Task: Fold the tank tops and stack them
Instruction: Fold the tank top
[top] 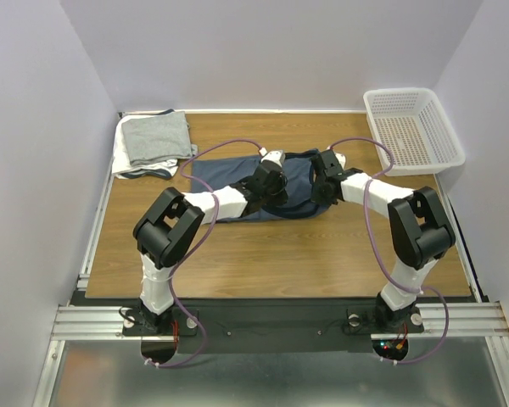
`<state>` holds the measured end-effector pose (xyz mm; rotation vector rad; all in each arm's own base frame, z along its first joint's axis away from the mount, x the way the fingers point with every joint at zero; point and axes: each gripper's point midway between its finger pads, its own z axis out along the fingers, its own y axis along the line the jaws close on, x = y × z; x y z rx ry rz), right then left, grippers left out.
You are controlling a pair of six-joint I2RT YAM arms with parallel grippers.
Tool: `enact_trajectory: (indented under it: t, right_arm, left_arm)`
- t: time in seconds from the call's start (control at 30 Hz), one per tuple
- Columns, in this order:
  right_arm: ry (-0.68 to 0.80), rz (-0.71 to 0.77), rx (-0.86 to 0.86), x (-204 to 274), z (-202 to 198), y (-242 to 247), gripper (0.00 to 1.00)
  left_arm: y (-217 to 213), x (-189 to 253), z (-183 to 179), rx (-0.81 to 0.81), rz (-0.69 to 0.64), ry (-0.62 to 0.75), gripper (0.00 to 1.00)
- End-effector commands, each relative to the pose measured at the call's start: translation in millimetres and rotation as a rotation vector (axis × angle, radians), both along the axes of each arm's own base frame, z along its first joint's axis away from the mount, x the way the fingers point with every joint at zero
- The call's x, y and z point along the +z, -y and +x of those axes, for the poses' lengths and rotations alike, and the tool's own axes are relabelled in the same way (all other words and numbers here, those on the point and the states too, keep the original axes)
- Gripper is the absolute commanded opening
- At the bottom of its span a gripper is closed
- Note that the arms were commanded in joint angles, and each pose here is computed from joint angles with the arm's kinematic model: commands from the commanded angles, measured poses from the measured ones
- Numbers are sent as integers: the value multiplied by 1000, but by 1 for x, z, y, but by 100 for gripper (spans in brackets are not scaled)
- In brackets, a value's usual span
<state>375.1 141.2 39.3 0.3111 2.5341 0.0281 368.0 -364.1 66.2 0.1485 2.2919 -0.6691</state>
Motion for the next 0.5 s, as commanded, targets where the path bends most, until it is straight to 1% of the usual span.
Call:
enact_trajectory:
  t: [0.0,0.1,0.17,0.2,0.23,0.3,0.47]
  right_arm:
    - [17,53,0,16,8,-7,3]
    - [32,86,-1,27,4,-10,2]
    - [48,97,-8,34,1,-9,2]
    - [44,95,-21,33,-5,-5,2]
    - [69,106,-22,43,-7,-4,2]
    - [62,110,-25,41,-16,-2,2]
    - [99,135,-36,57,-26,3,2]
  left_arm:
    - [20,66,-4,-77,-152,166,6]
    - [22,69,-4,-75,-160,184,20]
    - [24,72,-1,-75,-163,191,23]
    - [28,76,3,-72,-168,199,23]
    - [30,79,6,-72,-169,205,23]
    - [39,83,14,-79,-173,209,23]
    - [62,72,32,-94,-172,182,20]
